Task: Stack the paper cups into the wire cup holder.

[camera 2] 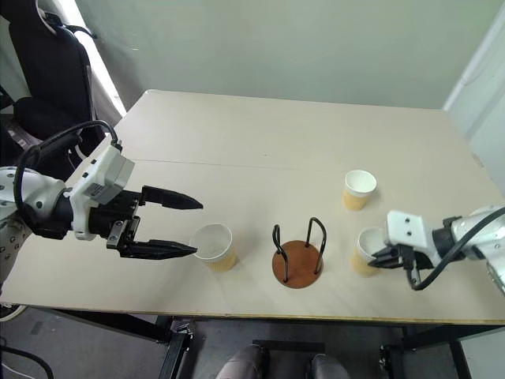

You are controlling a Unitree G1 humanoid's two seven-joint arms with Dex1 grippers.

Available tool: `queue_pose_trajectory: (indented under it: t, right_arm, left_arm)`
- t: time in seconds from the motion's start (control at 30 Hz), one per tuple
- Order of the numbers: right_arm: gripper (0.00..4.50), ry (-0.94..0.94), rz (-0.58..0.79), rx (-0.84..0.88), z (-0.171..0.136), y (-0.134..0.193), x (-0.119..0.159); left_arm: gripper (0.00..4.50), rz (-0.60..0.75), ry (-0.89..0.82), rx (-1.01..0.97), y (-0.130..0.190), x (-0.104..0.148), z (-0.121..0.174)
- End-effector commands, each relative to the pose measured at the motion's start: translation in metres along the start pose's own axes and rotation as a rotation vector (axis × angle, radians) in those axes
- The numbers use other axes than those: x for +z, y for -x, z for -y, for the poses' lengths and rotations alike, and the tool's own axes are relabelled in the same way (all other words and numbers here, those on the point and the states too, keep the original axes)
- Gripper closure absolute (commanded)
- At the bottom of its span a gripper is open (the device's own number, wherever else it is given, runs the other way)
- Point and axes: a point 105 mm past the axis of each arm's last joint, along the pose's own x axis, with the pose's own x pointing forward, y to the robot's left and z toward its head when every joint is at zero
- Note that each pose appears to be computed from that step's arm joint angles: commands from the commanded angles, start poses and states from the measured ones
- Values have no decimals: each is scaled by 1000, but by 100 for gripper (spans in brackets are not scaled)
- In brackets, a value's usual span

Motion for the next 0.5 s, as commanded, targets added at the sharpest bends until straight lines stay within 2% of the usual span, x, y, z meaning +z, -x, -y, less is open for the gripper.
queue_pose_trajectory:
  t: [0.03, 0.13, 0.23, 0.33, 0.5]
  right_arm:
    - [448, 139, 263, -84, 15, 47, 72]
    - [448, 279, 417, -132, 25, 72, 125]
    - [448, 348, 489, -46, 18, 64, 154]
    - [448, 361, 496, 75, 6, 33, 162]
    - [448, 352, 359, 130, 3, -7, 138]
  left_arm:
    - [0, -2, -41, 53, 12, 7, -3]
    - [0, 1, -33, 52, 12, 6, -2]
    - [0, 4, -29, 50, 9, 5, -2]
    - [0, 5, -28, 47, 7, 4, -2]
    - [0, -13, -20, 50, 7, 1, 2]
